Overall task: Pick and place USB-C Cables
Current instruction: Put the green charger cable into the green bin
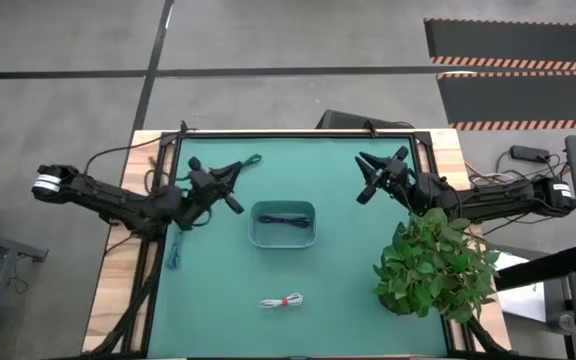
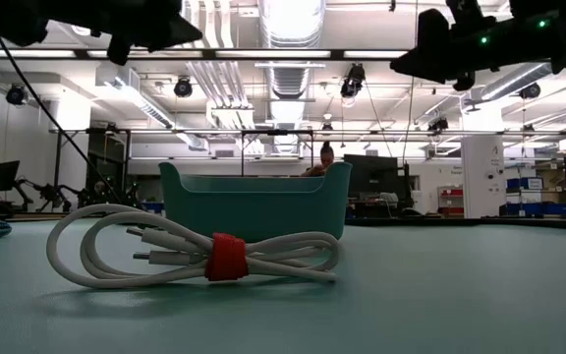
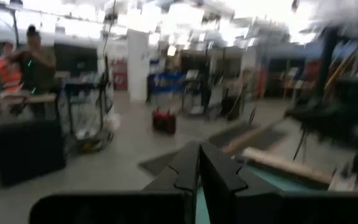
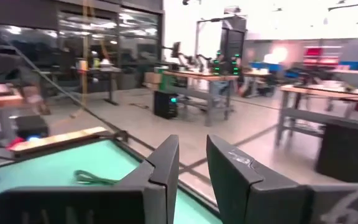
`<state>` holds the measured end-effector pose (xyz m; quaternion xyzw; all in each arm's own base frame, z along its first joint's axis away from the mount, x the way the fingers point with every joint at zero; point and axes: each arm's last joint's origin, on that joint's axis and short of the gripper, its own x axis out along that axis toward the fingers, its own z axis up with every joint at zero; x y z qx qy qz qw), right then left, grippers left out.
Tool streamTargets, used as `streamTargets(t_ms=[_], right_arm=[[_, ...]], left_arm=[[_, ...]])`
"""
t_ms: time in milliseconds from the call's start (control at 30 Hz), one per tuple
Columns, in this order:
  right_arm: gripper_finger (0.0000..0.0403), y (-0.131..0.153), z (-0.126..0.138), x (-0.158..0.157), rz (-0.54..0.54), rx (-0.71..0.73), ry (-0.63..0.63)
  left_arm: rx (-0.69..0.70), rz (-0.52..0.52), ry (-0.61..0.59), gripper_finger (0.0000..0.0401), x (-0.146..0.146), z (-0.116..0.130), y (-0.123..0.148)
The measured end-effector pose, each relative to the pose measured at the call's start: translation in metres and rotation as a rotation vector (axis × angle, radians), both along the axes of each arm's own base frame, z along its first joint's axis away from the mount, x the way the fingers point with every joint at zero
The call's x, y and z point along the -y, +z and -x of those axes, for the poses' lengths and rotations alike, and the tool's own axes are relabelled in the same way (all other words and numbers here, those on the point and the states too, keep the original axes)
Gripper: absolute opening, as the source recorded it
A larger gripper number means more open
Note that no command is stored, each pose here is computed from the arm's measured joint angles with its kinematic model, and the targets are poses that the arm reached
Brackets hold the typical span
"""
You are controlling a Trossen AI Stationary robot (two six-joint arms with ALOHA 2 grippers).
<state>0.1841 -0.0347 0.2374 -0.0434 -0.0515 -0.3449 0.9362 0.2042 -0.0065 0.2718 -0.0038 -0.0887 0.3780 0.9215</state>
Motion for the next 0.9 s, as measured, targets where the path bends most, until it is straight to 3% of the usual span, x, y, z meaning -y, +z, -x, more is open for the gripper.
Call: streamTargets(t_ms=[233,400,600,900], right_arm=[[0.0072,0.001,0.001,0.0,0.012,-0.006,-0.006],[0.0072,0.001,0.001,0.0,0.017,-0.013,-0.007],[0.0072,0.0,0.001,0.0,0.026,-0.022,-0.004],[0.0072,-0.001,0.0,0.0,0.024,-0.04,0.001]], left_arm=[[-0.221,0.16,0.065,0.0,-0.02,-0.016,0.006],[-0.411,0.389,0.011,0.0,-0.053,-0.019,0.008],[-0.608,0.613,-0.054,0.0,-0.097,-0.023,-0.009],[-0.899,0.809,-0.024,0.0,-0.158,-0.023,-0.051]])
